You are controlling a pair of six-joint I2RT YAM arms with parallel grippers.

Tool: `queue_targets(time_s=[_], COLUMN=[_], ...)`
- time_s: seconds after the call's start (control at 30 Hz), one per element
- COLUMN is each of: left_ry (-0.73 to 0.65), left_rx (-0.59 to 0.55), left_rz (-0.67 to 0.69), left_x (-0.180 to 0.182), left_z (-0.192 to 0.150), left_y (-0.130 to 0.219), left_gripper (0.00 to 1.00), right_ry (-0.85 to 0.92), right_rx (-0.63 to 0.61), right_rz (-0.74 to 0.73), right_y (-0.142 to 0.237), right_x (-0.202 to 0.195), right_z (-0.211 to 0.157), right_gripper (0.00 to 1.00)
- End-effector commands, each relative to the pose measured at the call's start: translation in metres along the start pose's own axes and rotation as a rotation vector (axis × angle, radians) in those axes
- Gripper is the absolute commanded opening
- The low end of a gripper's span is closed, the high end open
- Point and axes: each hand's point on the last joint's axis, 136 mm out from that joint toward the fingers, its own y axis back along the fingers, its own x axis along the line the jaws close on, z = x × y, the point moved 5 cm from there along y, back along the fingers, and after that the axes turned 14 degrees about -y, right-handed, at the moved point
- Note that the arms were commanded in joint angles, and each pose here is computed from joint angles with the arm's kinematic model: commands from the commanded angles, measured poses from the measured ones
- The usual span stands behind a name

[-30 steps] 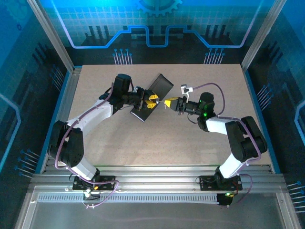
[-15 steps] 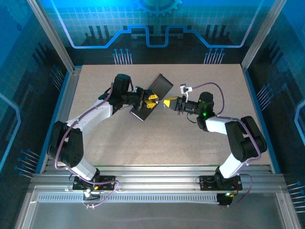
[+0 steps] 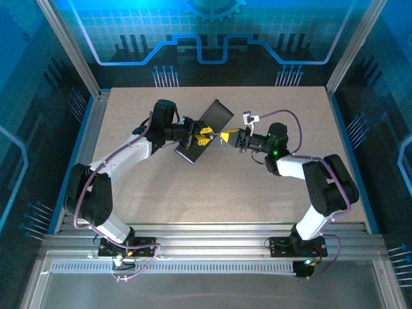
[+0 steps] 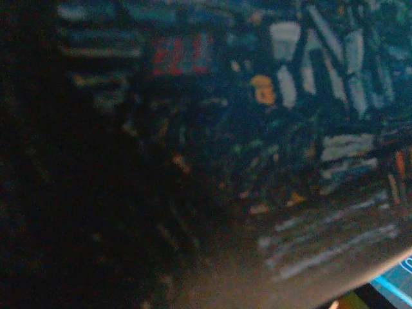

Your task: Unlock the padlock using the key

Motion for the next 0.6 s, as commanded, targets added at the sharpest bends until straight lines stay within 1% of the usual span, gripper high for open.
queue_targets(time_s=[0.0,0.17,0.4,0.57], left_ry=[-0.014,-0.013,-0.017,-0.021], left_rx=[-0.004,-0.006,-0.004,0.0], left_rz=[-0.011,-0.009,-0.007,0.005], left_x=[-0.005,-0.005,-0.005,-0.004], left_z=[-0.004,-0.005,-0.005,-0.006], left_y=[0.008,0.009,0.007,0.008], left_gripper=[0.0,0.0,0.0,0.0], right_ry=[0.052,0.049,0.079,0.081], right_rx=[-0.013,-0.008,0.016,0.021], right_rz=[0.03,0.037,0.079,0.102], right_y=[-0.009,-0.012,-0.025,-0.025], right_x=[0.008,0.008,0.02,0.024], right_z=[0.007,0.006,0.003,0.002], right_gripper=[0.0,0.0,0.0,0.0])
